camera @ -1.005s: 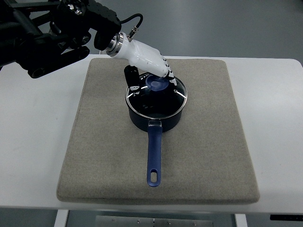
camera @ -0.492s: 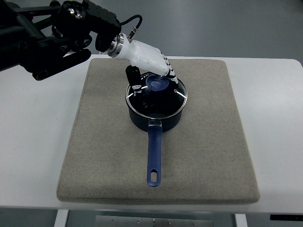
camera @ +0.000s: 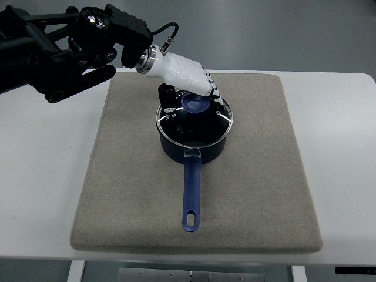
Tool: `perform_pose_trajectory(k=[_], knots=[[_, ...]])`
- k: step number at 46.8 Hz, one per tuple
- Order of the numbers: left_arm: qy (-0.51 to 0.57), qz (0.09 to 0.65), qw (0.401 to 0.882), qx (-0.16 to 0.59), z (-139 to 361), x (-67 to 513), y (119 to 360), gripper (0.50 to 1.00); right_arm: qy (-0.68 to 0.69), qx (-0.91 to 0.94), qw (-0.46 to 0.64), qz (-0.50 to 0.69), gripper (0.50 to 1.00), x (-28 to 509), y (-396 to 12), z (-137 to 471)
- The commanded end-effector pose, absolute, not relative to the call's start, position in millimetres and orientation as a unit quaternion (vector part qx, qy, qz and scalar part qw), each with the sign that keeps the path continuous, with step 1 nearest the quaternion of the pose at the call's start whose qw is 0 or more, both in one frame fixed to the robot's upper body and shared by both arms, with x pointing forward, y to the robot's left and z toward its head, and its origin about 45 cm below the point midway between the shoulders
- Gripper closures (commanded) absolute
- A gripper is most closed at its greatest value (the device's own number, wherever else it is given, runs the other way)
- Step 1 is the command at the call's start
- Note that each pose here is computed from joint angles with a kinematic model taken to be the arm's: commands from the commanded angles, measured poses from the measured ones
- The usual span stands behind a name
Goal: Open pot lid and place left with left hand
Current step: 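Lower the left hand and close fingers around the blue knob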
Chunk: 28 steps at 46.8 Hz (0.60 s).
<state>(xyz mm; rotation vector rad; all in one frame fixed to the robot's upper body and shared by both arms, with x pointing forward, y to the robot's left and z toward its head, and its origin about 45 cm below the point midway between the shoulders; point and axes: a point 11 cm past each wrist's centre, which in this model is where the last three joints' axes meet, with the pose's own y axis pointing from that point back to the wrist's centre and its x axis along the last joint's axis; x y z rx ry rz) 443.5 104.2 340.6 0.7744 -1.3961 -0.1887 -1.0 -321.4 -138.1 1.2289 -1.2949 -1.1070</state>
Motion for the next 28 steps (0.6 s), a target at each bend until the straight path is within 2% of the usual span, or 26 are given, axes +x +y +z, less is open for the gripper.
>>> perform_pose_trajectory(k=[1,5,11,15,24,28], knots=[[-0.627,-0.086,0.693,0.347,341,443,103,0.724,-0.535,0.507,0.497,-0.457,0.583,-1,-321,-138],[-0.628,-0.083,0.693,0.345,343,444,103,0.774,-0.535,0.507,0.497,-0.457,0.583,-1,-321,-138],[-0.628,-0.080,0.693,0.346,343,445,104,0.801,-0.535,0.507,0.497,-0.457,0.583,-1,-321,-138],[-0.629,-0.079,0.693,0.345,345,445,103,0.870,-0.535,0.507,0.497,-0.457,0.583,-1,-321,-138],[-0.647,-0.069,0.684,0.330,350,446,101,0.879,-0.535,0.508,0.497,-0.457,0.583,-1,-321,-138],[-0.653,-0.066,0.681,0.326,351,447,100,0.986,-0.535,0.508,0.497,-0.457,0.583,0,-321,-138]])
